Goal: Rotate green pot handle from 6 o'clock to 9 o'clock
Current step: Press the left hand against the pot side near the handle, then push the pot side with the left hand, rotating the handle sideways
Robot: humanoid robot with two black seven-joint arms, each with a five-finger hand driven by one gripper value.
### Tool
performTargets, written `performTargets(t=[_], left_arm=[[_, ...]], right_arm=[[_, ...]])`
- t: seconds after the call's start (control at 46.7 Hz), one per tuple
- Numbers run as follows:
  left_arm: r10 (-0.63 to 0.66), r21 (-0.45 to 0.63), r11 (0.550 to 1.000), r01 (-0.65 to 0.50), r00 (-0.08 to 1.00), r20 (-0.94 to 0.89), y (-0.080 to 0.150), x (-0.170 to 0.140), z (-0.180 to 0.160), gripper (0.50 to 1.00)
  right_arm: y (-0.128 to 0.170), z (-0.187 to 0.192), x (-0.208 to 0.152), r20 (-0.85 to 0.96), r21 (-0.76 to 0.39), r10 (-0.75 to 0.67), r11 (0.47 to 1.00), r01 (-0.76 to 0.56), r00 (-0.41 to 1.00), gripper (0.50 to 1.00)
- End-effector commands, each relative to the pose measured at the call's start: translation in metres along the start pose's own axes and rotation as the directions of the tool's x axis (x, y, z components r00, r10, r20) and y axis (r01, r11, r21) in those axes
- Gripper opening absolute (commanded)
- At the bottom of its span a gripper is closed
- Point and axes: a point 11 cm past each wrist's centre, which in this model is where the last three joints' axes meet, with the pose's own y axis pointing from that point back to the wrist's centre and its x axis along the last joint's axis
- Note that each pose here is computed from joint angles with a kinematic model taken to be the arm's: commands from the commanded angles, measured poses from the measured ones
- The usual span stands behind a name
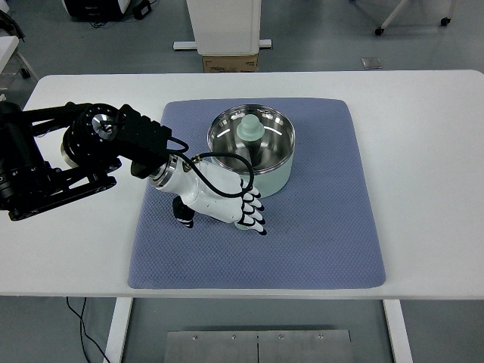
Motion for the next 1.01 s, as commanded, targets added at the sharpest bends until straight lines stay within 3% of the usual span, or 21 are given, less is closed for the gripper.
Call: performTargets(t=[0.0,0.985], left_arm=[[-0.005,0.005,1.000,0.005,1.000,0.011,0.001,0.001,-0.001,1.000],[-0.102,0.009,0.995,0.102,0.984,0.145,-0.002,0.030,0.000,1.000]], right_arm=[[0.000,0.000,0.000,0.000,-0.001,0.000,1.000,0.000,1.000,1.000],[0.000,0.000,0.000,0.000,-0.001,0.000,1.000,0.000,1.000,1.000]])
